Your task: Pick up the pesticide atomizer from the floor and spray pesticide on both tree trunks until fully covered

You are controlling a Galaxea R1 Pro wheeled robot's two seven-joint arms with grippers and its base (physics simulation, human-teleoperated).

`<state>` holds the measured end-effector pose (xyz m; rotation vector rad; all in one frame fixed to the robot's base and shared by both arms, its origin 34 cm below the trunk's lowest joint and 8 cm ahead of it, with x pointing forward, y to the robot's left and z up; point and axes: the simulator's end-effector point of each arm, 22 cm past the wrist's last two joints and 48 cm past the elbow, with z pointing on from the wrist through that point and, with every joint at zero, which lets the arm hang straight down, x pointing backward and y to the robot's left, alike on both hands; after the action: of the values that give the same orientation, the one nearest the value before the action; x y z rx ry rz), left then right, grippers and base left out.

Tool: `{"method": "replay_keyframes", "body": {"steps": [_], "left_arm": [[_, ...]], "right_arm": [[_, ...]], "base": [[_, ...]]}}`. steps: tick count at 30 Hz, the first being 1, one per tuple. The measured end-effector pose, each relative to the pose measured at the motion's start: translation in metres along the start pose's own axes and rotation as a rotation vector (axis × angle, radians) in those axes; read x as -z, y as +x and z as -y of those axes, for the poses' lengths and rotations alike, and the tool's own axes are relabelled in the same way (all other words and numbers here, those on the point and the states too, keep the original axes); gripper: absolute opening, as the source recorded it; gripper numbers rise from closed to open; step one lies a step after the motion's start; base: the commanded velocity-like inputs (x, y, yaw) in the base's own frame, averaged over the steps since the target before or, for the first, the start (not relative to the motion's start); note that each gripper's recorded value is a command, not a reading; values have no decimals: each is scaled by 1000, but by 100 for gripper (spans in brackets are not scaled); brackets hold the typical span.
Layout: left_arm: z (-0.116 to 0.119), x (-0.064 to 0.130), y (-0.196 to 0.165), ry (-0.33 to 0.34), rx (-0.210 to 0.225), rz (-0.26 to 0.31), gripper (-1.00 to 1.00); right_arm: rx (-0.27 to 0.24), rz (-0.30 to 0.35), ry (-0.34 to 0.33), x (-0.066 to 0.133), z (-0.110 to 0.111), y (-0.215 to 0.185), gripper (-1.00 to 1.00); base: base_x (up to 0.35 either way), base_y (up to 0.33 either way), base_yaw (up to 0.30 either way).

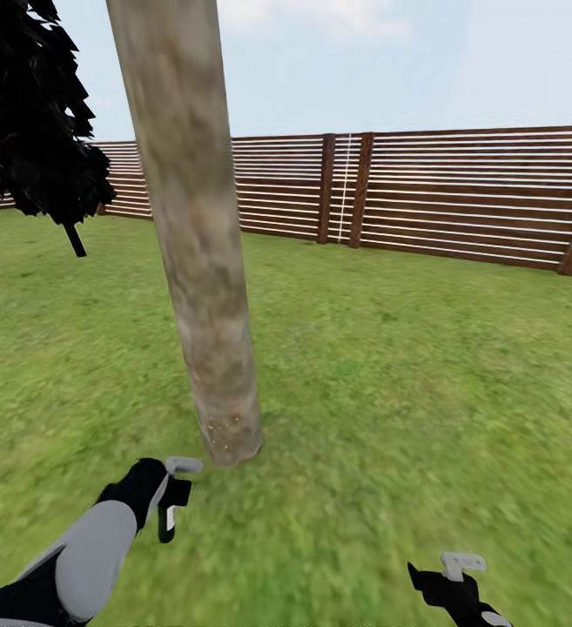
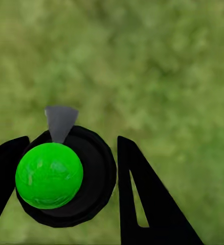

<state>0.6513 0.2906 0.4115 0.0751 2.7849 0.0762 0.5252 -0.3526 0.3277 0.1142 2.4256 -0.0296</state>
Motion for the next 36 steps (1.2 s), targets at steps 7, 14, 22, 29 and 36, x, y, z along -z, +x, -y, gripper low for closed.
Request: {"method": "replay_keyframes", "body": {"steps": [7, 14, 22, 29, 36], "left_arm": [[-14, -12, 4, -9, 23, 16, -100], [38, -21, -1, 48, -11, 37, -100], [0, -29, 5, 1, 10, 42, -100], [51, -26, -3, 62, -13, 53, -100], [-7, -2, -48, 6, 13, 161, -100]], "right_arm": [[0, 3, 0, -9, 1, 11, 100], [12, 75, -1, -23, -1, -8, 100], [22, 85, 8, -26, 6, 1, 100], [21, 85, 6, -26, 5, 2, 100], [21, 85, 6, -26, 5, 2, 100]], "base": [[0, 0, 0], [0, 0, 0], [0, 0, -71], [71, 118, -141], [8, 16, -1]]}}
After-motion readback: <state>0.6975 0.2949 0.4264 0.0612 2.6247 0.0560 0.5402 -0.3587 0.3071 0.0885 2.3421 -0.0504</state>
